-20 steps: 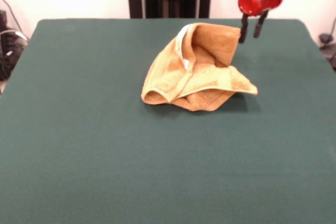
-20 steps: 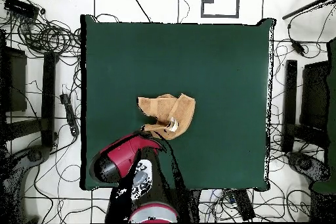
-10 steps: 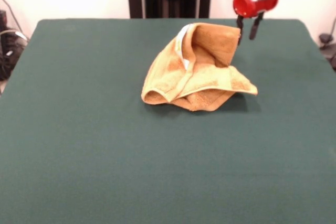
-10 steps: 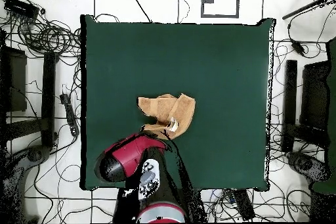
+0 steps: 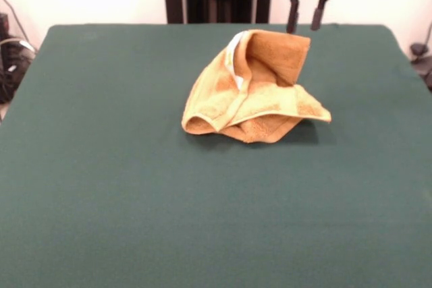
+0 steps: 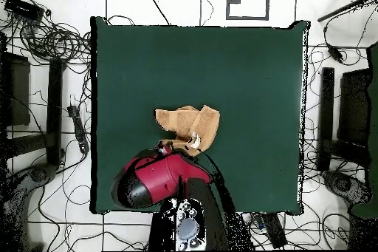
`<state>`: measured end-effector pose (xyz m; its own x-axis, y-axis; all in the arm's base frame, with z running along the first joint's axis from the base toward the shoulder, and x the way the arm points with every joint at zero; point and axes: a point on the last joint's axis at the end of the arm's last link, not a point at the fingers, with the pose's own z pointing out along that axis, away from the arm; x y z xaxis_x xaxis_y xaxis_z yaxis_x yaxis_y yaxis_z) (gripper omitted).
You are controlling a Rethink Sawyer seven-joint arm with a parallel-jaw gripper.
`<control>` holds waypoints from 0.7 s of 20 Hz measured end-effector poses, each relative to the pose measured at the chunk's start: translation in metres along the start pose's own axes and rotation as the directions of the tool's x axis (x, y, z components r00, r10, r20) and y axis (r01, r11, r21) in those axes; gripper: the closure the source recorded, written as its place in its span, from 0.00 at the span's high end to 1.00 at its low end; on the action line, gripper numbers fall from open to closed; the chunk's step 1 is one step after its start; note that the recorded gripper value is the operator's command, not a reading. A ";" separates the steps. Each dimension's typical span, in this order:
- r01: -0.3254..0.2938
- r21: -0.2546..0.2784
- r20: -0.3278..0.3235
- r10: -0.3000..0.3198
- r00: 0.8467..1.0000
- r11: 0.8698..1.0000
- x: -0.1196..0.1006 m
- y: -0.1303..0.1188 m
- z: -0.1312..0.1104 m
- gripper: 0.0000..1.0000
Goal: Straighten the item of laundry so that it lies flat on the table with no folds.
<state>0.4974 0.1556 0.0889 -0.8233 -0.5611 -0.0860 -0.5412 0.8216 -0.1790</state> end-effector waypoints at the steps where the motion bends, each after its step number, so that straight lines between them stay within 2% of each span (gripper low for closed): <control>1: -0.001 0.003 0.002 0.001 1.000 1.000 -0.001 -0.001 -0.002 1.00; 8: -0.003 0.014 0.029 0.002 1.000 1.000 -0.015 -0.002 -0.024 1.00; 14: 0.001 0.012 0.034 -0.001 0.999 1.000 -0.018 -0.001 -0.027 1.00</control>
<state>0.5083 0.1676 0.1168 -0.8163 -0.5652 -0.1193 -0.5398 0.8198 -0.1910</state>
